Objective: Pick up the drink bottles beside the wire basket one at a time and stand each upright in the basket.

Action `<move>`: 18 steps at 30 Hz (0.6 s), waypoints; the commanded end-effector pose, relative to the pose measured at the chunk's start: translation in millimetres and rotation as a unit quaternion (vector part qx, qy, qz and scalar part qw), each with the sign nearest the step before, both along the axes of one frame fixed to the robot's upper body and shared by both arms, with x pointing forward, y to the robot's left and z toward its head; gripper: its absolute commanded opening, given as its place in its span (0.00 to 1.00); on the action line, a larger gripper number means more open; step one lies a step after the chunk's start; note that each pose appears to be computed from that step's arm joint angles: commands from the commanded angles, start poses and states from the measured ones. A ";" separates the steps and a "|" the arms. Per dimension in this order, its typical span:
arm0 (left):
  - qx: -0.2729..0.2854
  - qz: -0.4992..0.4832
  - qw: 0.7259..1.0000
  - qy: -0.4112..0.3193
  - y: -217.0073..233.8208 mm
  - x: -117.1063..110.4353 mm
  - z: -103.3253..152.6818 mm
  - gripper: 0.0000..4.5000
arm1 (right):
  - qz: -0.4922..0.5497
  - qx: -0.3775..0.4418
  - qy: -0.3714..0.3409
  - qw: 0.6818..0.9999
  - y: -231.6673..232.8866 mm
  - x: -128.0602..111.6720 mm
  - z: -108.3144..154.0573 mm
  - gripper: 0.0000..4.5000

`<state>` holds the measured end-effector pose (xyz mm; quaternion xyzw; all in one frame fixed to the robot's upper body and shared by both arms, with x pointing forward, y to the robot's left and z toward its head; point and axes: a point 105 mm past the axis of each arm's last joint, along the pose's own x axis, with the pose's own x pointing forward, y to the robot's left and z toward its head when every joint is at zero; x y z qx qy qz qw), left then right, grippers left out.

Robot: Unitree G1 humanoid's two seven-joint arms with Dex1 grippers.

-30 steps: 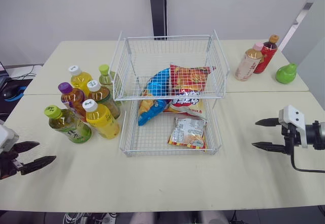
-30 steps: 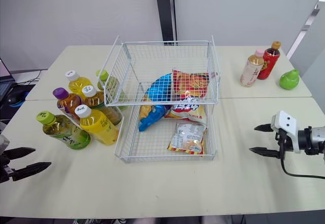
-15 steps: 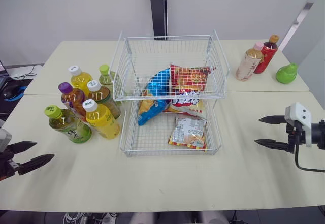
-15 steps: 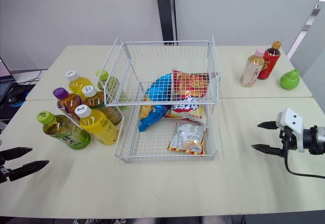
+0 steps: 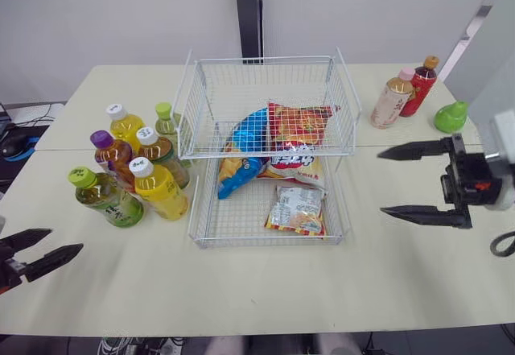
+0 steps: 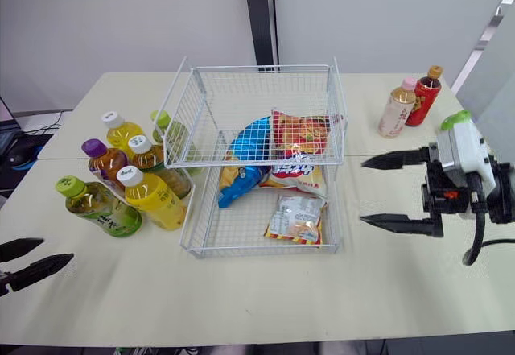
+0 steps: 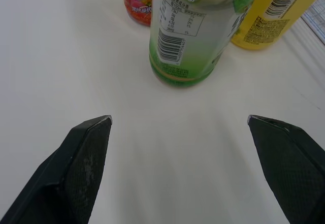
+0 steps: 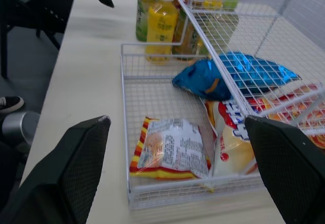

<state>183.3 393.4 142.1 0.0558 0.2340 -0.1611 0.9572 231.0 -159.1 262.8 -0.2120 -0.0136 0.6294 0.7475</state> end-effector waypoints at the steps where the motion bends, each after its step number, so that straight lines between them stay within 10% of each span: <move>1: 0.005 0.023 0.999 -0.039 2.5 -11.6 21.2 0.99 | 0.055 0.035 -0.015 0.998 25.6 -4.7 16.5 1.00; 9: -0.032 0.061 0.993 -0.093 -7.9 -21.0 47.7 0.99 | 0.149 0.076 -0.034 0.985 75.0 -0.6 18.7 1.00; 18: -0.068 0.052 0.982 -0.166 -36.2 17.4 80.3 0.99 | 0.152 0.070 -0.037 0.985 80.2 0.4 9.2 1.00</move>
